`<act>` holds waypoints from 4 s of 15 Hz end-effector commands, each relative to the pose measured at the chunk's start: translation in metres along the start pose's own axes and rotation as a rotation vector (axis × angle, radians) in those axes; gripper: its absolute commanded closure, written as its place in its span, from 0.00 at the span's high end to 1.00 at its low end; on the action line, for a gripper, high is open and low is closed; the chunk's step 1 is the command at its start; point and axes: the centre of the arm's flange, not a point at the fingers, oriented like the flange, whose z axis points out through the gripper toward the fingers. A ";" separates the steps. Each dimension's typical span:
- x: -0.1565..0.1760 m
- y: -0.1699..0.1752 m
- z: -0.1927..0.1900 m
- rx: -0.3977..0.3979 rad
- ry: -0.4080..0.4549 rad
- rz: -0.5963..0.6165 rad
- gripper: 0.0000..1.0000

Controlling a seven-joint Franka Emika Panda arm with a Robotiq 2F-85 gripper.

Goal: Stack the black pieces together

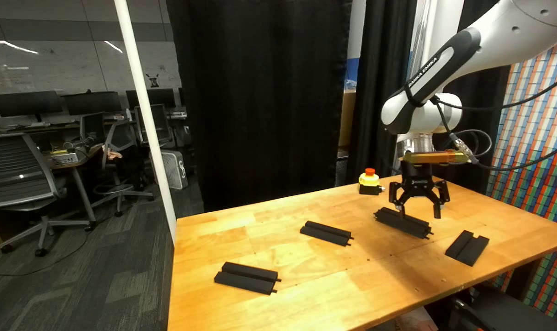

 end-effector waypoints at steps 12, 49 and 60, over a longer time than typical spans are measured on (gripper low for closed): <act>-0.069 0.066 0.048 0.226 0.204 0.622 1.00; -0.019 0.134 0.124 0.213 0.384 0.735 0.67; -0.033 0.141 0.069 0.125 0.435 0.507 0.47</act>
